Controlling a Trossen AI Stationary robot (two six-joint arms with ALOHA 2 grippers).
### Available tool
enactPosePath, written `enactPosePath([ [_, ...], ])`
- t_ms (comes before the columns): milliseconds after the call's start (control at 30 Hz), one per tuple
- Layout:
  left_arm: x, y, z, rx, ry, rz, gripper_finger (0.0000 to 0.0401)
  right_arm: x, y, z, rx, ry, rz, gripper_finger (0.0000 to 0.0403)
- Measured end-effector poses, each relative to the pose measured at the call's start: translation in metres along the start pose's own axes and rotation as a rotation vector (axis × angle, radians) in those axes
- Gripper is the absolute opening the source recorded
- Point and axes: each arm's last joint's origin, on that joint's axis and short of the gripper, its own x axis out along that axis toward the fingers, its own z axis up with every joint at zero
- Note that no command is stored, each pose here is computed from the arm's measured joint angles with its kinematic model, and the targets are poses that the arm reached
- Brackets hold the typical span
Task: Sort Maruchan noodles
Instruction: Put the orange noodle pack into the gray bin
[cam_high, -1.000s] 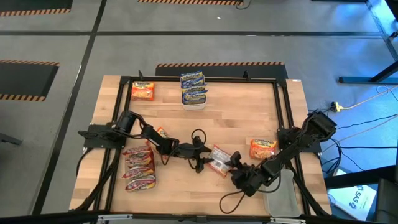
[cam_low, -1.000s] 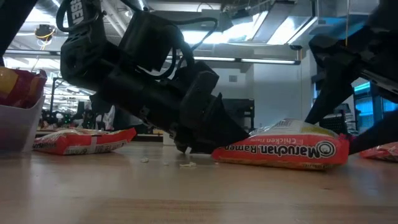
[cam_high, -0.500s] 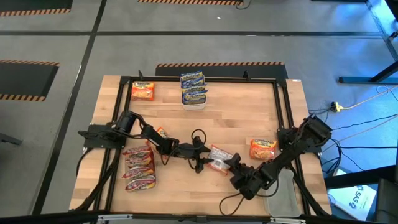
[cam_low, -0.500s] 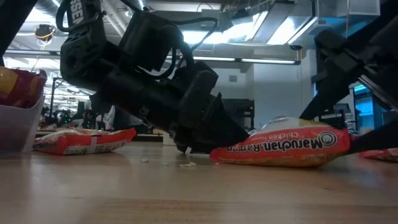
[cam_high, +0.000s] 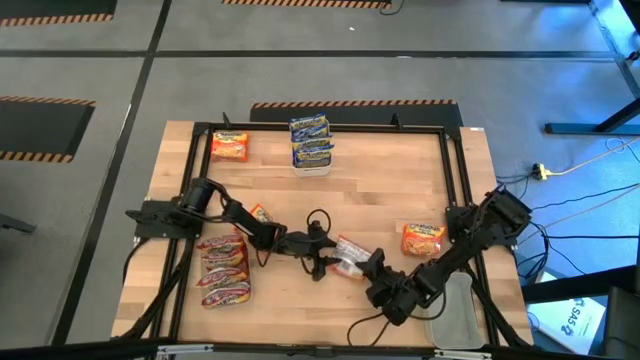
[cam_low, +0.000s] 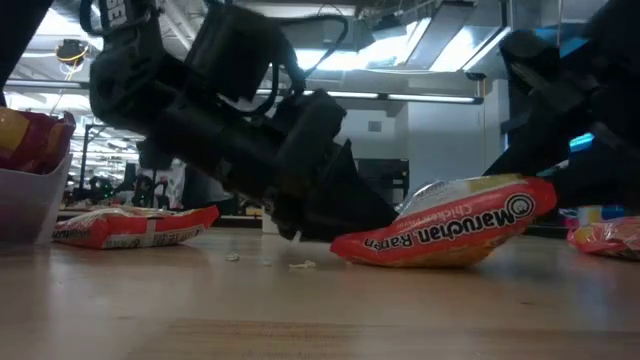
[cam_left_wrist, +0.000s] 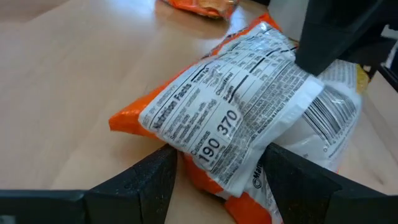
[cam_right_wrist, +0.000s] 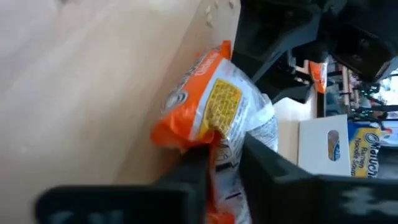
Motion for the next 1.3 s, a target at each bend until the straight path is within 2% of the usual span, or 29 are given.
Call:
enactPosePath([
  [67, -0.004, -0.003, 0.006, 0.014, 0.012, 0.006, 0.0231, -0.003, 0.001, 0.004, 0.011, -0.006, 0.006, 0.0019],
  [133, -0.011, -0.007, 0.015, 0.032, 0.03, 0.028, 0.0231, -0.006, -0.002, 0.005, 0.058, 0.001, 0.006, 0.0008],
  [267, -0.027, -0.013, 0.034, 0.074, 0.075, 0.055, 0.0231, -0.014, -0.014, 0.008, 0.244, -0.009, 0.02, 0.0014],
  [433, -0.053, -0.027, 0.056, 0.135, 0.115, 0.057, 0.0231, -0.032, -0.037, 0.012, 0.465, -0.052, 0.114, 0.0003],
  [633, -0.077, -0.045, 0.074, 0.226, 0.08, 0.009, 0.0231, -0.053, -0.068, 0.012, 0.715, -0.09, 0.174, 0.0001],
  [800, -0.081, -0.049, 0.078, 0.24, 0.044, 0.015, 0.0236, -0.057, -0.088, 0.01, 0.873, -0.1, 0.213, 0.0],
  [933, -0.081, -0.049, 0.079, 0.232, 0.041, 0.003, 0.0257, -0.058, -0.094, 0.006, 0.924, -0.076, 0.238, 0.0],
  [1100, -0.08, -0.055, 0.085, 0.207, -0.012, -0.103, 0.0283, -0.055, -0.097, 0.005, 0.943, -0.066, 0.254, 0.0],
  [1300, -0.067, -0.055, 0.074, 0.226, -0.006, -0.087, 0.029, -0.048, -0.102, 0.003, 0.979, -0.045, 0.274, 0.0],
])
